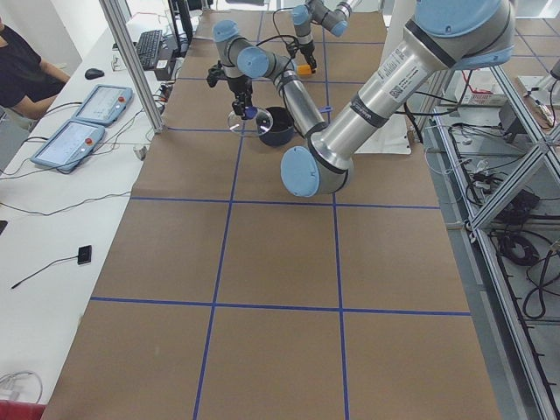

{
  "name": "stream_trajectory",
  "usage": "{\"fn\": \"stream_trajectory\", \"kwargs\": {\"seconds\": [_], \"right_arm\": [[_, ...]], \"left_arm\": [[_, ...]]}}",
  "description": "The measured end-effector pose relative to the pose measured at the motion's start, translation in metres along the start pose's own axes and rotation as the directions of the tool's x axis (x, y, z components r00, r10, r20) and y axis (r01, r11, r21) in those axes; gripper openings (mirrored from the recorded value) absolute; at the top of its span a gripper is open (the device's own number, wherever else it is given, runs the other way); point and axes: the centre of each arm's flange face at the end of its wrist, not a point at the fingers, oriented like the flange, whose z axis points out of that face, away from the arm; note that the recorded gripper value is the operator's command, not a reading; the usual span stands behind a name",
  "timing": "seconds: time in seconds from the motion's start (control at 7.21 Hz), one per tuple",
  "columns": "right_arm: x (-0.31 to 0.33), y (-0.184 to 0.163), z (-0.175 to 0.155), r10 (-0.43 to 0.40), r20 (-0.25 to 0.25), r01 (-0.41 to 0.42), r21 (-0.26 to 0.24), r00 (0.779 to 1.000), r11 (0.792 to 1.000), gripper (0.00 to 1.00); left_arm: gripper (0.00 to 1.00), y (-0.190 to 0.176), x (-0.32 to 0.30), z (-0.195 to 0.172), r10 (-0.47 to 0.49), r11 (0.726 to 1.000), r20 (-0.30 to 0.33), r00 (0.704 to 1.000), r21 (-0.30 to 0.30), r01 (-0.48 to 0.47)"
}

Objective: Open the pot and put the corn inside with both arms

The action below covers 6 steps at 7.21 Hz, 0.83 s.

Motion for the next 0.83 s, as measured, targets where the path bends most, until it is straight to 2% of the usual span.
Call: {"fn": "stream_trajectory", "kwargs": {"seconds": [0.14, 0.42, 0.55, 0.83], "right_arm": [[-0.006, -0.010, -0.021, 0.012, 0.035, -0.013, 0.018, 0.999, 1.000, 0.18], [-0.050, -0.059, -0.085, 0.043, 0.092, -0.048, 0.054, 0.995, 0.997, 0.17], [-0.085, -0.083, -0.122, 0.060, 0.097, -0.066, 0.054, 0.993, 0.996, 0.17], [-0.141, -0.106, -0.172, 0.090, 0.107, -0.096, 0.056, 0.990, 0.994, 0.17]], "left_arm": [[0.63, 0.006, -0.028, 0.002, 0.026, 1.000, 0.008, 1.000, -0.004, -0.026], [0.63, 0.013, -0.076, 0.009, 0.083, 0.996, 0.026, 0.996, -0.019, -0.083], [0.63, 0.015, -0.095, 0.014, 0.111, 0.993, 0.034, 0.993, -0.030, -0.110], [0.63, 0.022, -0.129, 0.026, 0.155, 0.987, 0.047, 0.987, -0.052, -0.152]]}}
